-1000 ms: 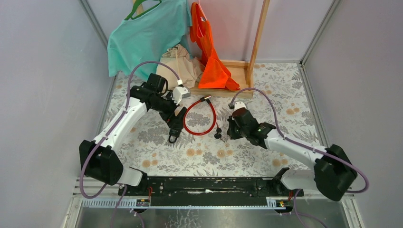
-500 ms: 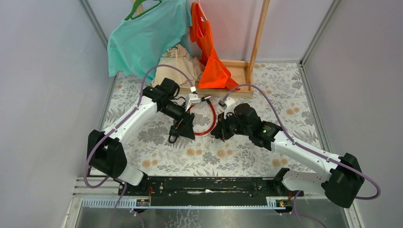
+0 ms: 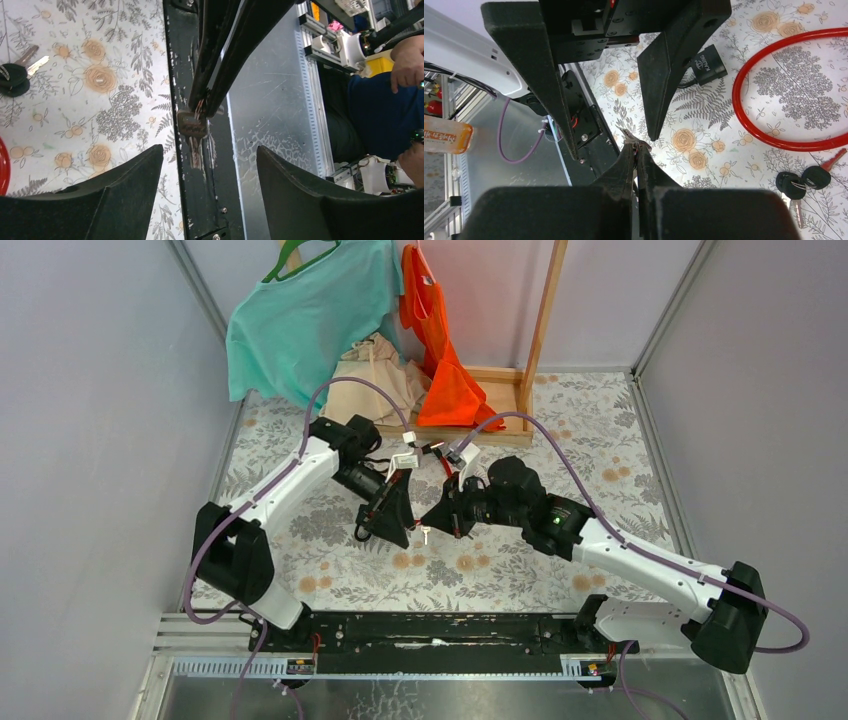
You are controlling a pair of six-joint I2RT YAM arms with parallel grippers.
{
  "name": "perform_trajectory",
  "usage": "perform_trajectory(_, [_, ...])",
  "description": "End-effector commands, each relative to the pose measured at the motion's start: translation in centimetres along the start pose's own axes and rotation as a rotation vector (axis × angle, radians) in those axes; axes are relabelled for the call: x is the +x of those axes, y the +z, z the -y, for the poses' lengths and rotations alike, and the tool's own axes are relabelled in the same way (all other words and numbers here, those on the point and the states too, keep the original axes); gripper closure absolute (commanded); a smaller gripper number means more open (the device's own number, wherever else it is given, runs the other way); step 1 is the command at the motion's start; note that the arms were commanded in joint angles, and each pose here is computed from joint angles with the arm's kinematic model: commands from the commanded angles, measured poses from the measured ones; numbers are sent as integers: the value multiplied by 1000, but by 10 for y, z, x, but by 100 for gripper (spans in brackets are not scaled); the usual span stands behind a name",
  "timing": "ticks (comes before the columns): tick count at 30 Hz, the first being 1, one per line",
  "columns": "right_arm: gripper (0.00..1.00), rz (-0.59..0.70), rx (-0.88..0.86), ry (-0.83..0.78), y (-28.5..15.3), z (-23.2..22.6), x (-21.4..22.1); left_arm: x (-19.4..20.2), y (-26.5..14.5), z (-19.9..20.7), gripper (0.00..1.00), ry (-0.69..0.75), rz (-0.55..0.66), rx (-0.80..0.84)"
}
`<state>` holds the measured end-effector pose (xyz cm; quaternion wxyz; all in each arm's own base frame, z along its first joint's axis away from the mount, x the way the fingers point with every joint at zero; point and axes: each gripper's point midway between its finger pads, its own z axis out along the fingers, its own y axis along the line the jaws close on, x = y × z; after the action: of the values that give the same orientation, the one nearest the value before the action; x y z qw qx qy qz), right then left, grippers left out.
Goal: Unlock with the key
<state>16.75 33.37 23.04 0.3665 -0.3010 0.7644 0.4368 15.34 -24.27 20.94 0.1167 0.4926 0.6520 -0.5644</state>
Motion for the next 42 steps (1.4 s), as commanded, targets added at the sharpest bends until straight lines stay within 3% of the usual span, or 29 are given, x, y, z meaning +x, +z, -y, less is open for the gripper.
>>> perform_trajectory(1, [100,102,-83,-54,-7,-29,-37,-8,0,18,28,29,39,73])
perform_trajectory(8, [100,119,-68,-60,-10,-29,-40,-8,-1,16,50,36,26,61])
perform_trajectory(17, [100,121,-86,-61,-12,-35,-39,-7,-5,8,99,40,-11,19])
perform_trajectory(21, [99,116,-103,-62,-12,-38,-38,-11,-7,7,100,53,-17,-10])
perform_trajectory(24, [85,112,-107,-51,-13,-39,-36,-11,-10,5,100,66,-35,-44])
perform_trajectory(26, [66,123,-91,-38,-15,-37,-37,-10,-13,2,100,78,-54,-81])
perform_trajectory(28, [55,129,-82,-32,-18,-36,-37,-9,-16,-2,100,84,-80,-130])
perform_trajectory(36, [33,154,-53,25,-30,-33,-48,-10,-32,-5,100,152,-156,-294])
perform_trajectory(39, [27,187,-21,129,-36,-21,-62,-11,-37,-10,100,249,-268,-436])
perform_trajectory(42, [25,196,-58,250,-41,-15,-76,-18,-47,-15,100,457,-431,-649])
